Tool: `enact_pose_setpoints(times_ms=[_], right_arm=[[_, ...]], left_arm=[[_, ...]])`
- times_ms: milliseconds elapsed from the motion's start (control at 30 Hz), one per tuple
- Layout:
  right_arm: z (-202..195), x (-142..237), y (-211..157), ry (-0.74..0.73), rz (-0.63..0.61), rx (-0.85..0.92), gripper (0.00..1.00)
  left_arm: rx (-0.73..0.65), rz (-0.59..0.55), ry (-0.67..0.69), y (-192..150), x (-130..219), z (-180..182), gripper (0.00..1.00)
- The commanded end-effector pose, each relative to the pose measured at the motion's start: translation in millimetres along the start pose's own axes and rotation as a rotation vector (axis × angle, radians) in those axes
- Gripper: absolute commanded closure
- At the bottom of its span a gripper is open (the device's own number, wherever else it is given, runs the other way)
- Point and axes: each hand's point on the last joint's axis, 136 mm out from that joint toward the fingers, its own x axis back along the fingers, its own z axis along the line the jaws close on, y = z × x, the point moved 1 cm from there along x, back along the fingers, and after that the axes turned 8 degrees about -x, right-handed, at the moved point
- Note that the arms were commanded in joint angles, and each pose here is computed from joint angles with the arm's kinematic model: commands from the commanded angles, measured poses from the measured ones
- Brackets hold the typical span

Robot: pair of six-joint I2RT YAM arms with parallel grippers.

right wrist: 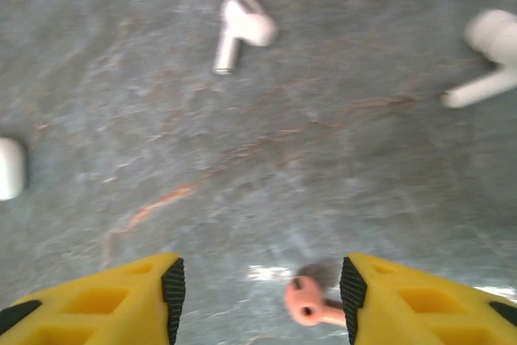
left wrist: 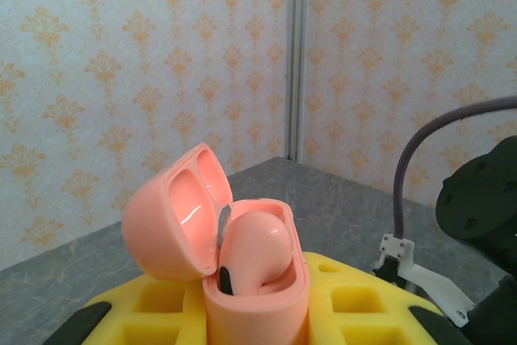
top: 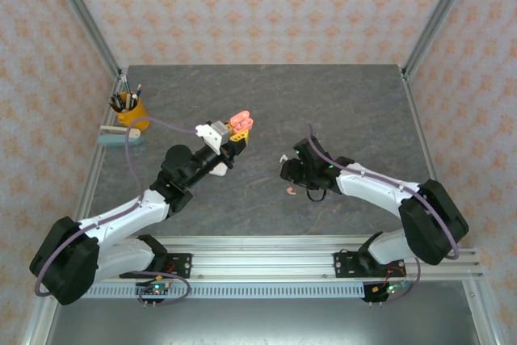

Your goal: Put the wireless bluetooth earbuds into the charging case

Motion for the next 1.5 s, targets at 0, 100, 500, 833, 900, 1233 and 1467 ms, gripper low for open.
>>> enact_pose_setpoints(times_ms=[0, 100, 500, 833, 900, 1233, 1467], right_arm=[[-22, -6, -4, -0.066, 0.022, 0.001, 0.42], [-23, -16, -7, -0.067, 0.043, 0.0, 0.42], [-9, -32, -12, -0.016, 0.1, -0.011, 0.47], [7, -29, -20, 0.03, 0.128, 0.001, 0.52], [8, -28, -23, 0.028, 0.134, 0.008, 0.53], [13, -12, -39, 0.041, 0.14, 0.037, 0.55], [20, -4, -55, 0.066, 0.168, 0.047, 0.56]], left_arm=[[-0.025, -0.037, 0.018, 15, -2, 5, 1.0], [-0.023, -0.039, 0.017, 15, -3, 5, 1.0], [-0.018, -0.041, 0.022, 14, -1, 5, 1.0], [-0.011, -0.046, 0.028, 13, 0, 6, 1.0], [-0.009, -0.05, 0.029, 14, 1, 6, 1.0], [0.0, -0.059, 0.033, 13, 4, 6, 1.0], [0.006, -0.062, 0.037, 13, 4, 7, 1.0]])
